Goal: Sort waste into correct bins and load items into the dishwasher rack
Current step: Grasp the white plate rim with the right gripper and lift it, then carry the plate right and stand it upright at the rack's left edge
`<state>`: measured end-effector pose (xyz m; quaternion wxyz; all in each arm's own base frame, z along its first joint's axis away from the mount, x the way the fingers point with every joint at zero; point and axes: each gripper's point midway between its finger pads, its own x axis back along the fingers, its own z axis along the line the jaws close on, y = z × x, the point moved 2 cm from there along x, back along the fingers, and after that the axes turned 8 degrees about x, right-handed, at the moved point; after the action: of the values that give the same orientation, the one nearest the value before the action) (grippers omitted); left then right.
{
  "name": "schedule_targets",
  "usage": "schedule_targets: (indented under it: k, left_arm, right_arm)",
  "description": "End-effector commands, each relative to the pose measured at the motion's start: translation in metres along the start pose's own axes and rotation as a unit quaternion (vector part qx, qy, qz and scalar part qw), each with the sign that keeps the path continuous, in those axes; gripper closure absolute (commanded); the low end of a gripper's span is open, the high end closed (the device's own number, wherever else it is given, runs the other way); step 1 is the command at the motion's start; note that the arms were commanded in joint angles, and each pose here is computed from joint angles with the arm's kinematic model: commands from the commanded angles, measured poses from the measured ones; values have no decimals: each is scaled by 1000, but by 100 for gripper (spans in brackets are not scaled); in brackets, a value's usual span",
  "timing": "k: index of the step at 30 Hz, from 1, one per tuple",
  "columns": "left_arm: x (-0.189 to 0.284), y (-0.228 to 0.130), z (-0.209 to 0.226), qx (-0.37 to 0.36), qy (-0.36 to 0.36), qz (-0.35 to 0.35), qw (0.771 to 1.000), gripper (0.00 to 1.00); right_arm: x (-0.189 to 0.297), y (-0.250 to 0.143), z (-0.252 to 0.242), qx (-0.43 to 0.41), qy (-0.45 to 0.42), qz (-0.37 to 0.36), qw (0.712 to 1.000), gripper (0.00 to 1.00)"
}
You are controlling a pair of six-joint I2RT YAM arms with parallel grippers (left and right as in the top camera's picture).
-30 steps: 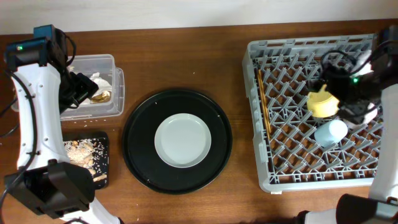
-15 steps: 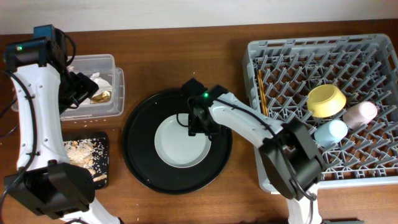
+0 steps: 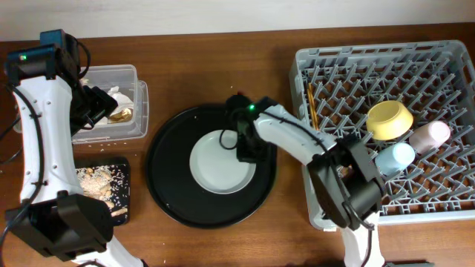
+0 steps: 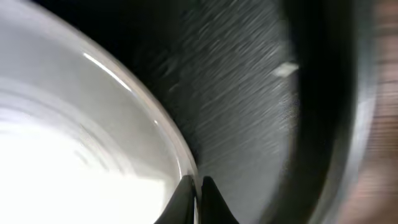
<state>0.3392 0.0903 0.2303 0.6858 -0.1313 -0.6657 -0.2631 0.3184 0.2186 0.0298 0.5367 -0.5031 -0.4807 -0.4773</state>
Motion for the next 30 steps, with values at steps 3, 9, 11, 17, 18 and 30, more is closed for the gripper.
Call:
schedule_targets:
  k: [3,9,11,17,18,30]
  left_arm:
    - [12,2,3,11,-14,-14,1000,1]
    - [12,2,3,11,-14,-14,1000,1]
    - [12,2,3,11,-14,-14,1000,1]
    - [12,2,3,11,-14,-14,1000,1]
    - [12,2,3,11,-14,-14,1000,1]
    - [12,2,3,11,-14,-14,1000,1]
  right_arm:
    - [64,17,-35,-7,56,-51,997,96]
    - [232,-7,-151,-95,-49,-301,948,96]
    - [241,-12,-195,-166,-107,-314,929,96]
    - [237,-5,-261,-325,-246,-330,852,96]
    - [230,1,-266,-327,-269,-322,847,96]
    - [214,26,-231,-268,-311,-336,848,96]
